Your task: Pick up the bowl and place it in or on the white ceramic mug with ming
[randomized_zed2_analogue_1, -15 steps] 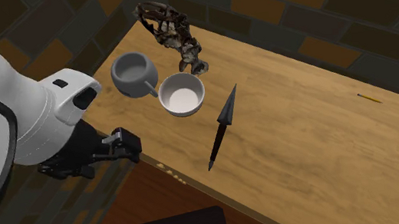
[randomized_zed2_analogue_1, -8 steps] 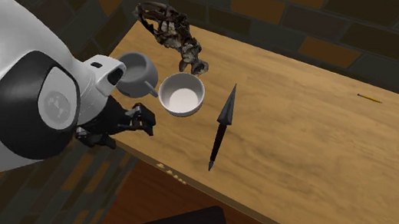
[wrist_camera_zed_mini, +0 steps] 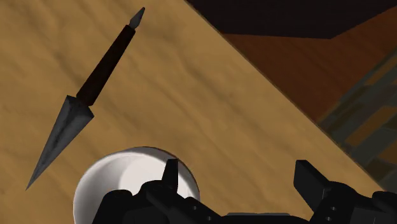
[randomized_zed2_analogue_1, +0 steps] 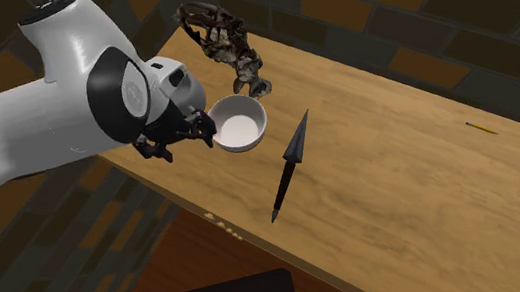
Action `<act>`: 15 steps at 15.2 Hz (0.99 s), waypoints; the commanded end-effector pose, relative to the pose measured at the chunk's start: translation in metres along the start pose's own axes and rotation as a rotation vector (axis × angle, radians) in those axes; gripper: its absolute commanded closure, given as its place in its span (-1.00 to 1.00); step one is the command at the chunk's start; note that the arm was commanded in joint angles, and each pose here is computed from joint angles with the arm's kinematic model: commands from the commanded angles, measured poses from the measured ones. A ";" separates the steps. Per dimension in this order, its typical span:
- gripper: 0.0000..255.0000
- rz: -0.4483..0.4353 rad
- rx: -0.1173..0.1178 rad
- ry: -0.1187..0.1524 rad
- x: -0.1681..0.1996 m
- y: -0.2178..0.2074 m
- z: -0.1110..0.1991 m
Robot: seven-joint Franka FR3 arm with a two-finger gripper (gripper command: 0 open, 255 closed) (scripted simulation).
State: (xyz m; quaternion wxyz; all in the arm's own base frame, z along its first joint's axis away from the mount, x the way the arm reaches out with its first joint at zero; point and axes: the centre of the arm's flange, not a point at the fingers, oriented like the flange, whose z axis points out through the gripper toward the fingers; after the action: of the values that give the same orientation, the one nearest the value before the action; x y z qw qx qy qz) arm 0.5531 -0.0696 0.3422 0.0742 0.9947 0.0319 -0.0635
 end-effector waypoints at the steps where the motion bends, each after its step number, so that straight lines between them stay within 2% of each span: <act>1: -1.00 0.001 -0.006 0.002 0.023 0.006 0.013; 8: -1.00 0.007 -0.026 0.006 0.098 0.024 0.061; 15: -1.00 0.007 -0.026 0.006 0.100 0.025 0.094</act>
State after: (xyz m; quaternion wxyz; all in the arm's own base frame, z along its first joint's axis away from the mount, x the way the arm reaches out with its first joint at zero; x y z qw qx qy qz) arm 0.6427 -0.1016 0.2464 0.0873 0.9939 0.0292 -0.0600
